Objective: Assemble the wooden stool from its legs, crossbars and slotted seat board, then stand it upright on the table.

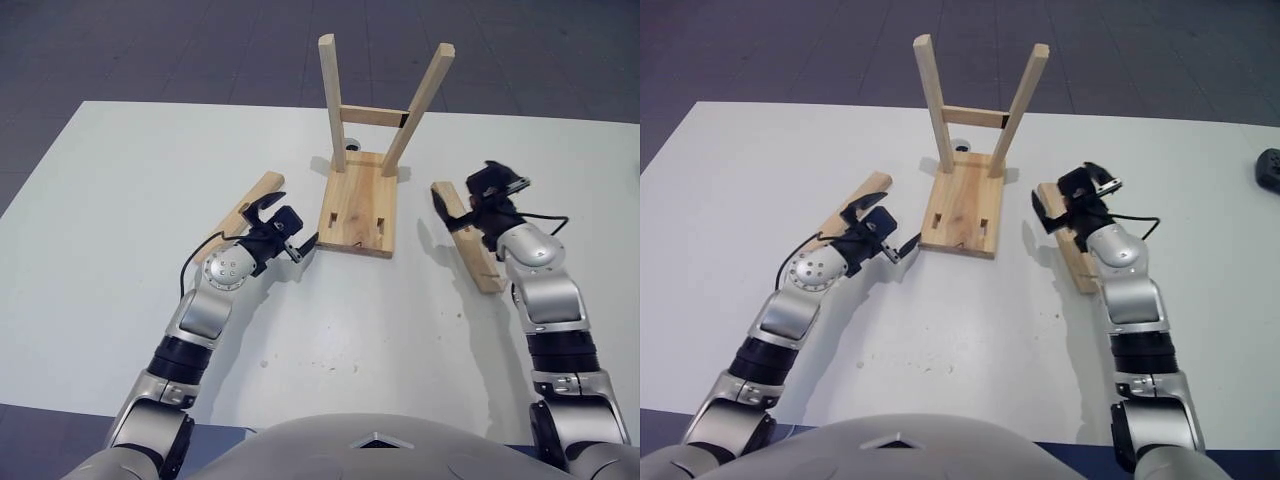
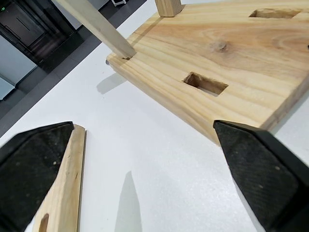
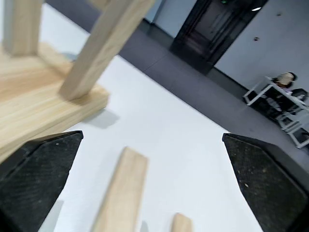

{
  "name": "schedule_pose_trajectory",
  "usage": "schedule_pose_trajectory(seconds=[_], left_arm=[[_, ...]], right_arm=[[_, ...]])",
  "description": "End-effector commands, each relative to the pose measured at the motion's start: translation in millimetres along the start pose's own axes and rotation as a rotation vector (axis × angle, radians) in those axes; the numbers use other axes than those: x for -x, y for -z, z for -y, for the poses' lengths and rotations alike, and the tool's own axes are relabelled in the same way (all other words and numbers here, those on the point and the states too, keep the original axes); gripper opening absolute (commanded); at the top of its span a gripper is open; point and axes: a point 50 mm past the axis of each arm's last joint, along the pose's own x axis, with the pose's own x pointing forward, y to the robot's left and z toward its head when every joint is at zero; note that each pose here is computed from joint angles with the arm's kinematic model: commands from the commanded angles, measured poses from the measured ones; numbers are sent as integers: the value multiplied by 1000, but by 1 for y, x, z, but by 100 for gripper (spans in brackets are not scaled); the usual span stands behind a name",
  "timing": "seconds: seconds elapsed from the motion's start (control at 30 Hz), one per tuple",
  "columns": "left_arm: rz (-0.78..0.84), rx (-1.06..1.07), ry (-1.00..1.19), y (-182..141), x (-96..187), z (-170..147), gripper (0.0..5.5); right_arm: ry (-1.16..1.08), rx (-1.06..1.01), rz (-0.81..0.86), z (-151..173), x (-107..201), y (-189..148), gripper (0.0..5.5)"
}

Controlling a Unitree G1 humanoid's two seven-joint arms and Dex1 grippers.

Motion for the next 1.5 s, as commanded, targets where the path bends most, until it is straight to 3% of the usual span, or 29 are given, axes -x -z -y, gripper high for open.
schedule_pose_trajectory(seconds=[0.03, 0.3, 0.6, 0.93, 1.3, 1.5], left_arm=[[18, 64, -65, -2, 3, -8, 540], [157, 320, -375, -24, 11, -60, 540], [111, 285, -349, -18, 9, -52, 540], [98, 264, -346, -17, 9, -50, 540], [90, 254, -352, -17, 11, -43, 540], [112, 319, -355, -22, 10, -43, 540]], right_arm=[[136, -152, -106, 34, 10, 27, 538], [109, -310, -335, 54, 19, 70, 538], [-95, -216, -544, 33, 35, 98, 538], [-88, -504, -698, 11, 46, 111, 381], [-84, -414, -756, 11, 60, 123, 212], [-67, -368, -676, 17, 53, 112, 135]])
